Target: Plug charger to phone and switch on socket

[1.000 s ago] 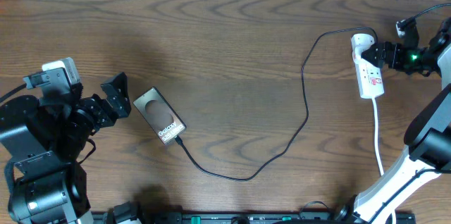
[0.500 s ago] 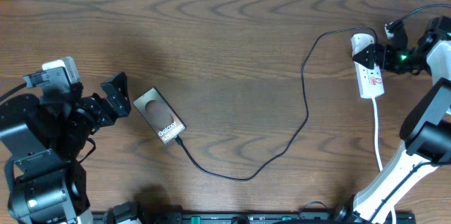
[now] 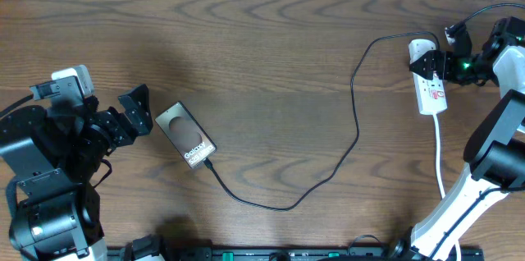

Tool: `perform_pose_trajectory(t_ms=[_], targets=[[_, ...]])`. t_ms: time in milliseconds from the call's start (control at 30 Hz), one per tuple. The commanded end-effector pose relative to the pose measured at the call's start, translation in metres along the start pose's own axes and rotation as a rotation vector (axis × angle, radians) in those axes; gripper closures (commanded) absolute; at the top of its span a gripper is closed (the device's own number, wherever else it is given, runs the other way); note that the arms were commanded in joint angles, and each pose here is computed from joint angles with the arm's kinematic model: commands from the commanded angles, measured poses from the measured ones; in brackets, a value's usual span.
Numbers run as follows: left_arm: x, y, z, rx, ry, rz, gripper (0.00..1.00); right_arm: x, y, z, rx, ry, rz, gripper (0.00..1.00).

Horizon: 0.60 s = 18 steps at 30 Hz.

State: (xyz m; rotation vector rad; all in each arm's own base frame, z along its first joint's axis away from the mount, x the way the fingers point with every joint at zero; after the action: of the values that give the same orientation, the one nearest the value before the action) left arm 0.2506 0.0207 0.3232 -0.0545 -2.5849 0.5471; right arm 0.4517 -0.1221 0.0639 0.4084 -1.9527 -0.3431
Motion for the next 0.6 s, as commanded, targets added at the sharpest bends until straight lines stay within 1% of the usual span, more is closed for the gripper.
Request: perform_pose_trajectory(t_ms=[0,300,567], targets=[[0.0,0.001,-0.001,-0.008,-0.003,-0.01,0.0,-0.013,0.028,0.003,-0.03,0.009,-0.114,0.04],[0.0,0.001,-0.001,-0.008,-0.003,-0.01,0.0,-0.015,0.031,0.008,-0.079,0.019,-0.14,0.02],[0.0,0.001,-0.001,-0.008,-0.003,-0.01,0.0,-0.028,0.031,0.025,-0.119,0.037,-0.162,0.02]])
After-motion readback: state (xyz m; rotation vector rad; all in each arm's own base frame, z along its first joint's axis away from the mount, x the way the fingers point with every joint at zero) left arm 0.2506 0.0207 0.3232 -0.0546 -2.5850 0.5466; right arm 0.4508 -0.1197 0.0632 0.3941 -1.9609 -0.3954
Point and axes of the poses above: each gripper's point midway between its finger pads, its own x axis back along the fingers, its own y axis along the line the jaws close on, z = x × y, the point moved 2 cm from there along x, back along the fingers, and after that the axes turned 3 degrees about x, right-handed, at the moved point
